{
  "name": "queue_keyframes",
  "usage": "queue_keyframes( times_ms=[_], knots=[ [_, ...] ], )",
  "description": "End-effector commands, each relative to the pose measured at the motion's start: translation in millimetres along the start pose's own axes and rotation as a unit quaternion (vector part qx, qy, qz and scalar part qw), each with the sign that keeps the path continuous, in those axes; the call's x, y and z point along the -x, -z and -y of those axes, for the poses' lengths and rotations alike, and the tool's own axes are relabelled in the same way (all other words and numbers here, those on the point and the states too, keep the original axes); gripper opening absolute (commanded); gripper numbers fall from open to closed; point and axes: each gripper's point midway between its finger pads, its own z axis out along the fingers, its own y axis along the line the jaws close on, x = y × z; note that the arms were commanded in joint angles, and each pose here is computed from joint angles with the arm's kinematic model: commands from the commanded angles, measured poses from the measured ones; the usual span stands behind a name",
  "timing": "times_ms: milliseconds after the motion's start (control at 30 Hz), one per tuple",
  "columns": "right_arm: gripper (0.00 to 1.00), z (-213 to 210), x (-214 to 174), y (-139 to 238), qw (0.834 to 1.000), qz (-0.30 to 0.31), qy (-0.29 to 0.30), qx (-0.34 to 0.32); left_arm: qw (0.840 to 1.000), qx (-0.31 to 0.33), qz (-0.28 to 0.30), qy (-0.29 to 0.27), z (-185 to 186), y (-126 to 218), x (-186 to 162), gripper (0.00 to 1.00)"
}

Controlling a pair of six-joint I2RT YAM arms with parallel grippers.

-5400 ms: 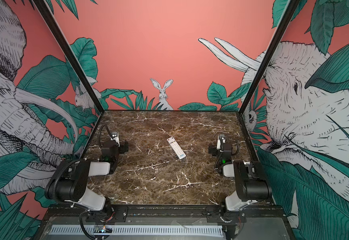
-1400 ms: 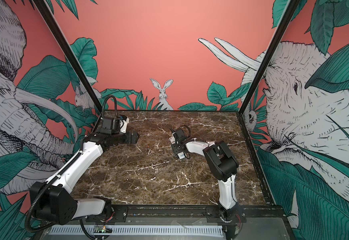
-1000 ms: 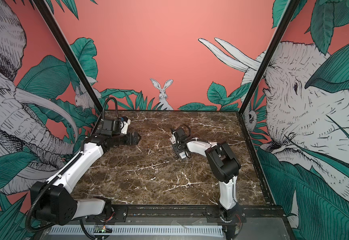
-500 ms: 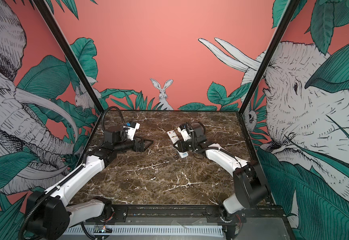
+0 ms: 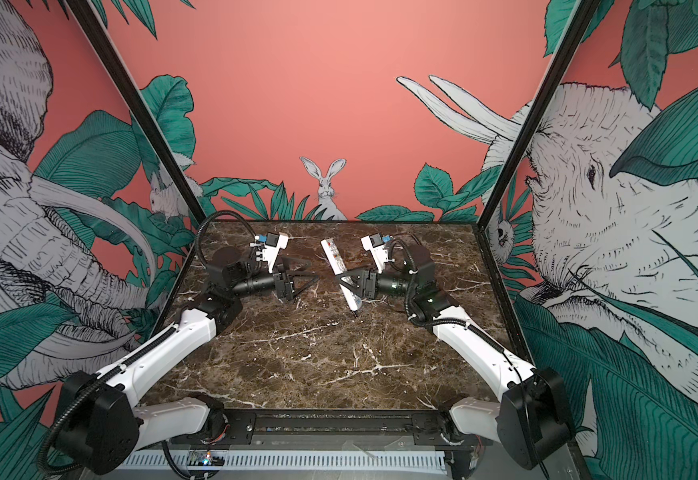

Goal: Load the batteries into the remote control
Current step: 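Lift the white remote upright with the right gripper toward the left gripper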

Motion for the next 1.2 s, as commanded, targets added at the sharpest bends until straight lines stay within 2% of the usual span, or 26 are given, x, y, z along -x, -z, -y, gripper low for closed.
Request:
queue_keyframes(
  times_ms=[0, 200, 433, 667, 967, 1167],
  knots=[
    [0.45, -36, 28, 3, 0.995, 0.046, 0.004, 0.086, 0.997, -0.067, 0.027, -0.037, 38, -5, 31, 0.99],
    [0.44, -43, 33, 1, 0.99, 0.056, -0.012, 0.126, 0.995, -0.086, 0.033, -0.026, 44, -18, 39, 1.0],
    [0.44, -52, 22, -3, 0.989, 0.04, -0.009, 0.143, 0.994, -0.095, 0.044, -0.01, 41, -29, 49, 0.99],
    [0.43, -53, 12, -5, 0.989, 0.031, -0.009, 0.146, 0.992, -0.117, 0.043, -0.012, 49, -37, 57, 0.92],
    [0.44, -51, 10, -7, 0.987, 0.034, -0.013, 0.156, 0.992, -0.12, 0.036, -0.008, 49, -40, 55, 0.61],
    [0.49, -48, 7, -8, 0.987, 0.029, -0.018, 0.158, 0.994, -0.106, 0.034, -0.01, 45, -40, 53, 0.43]
  ],
)
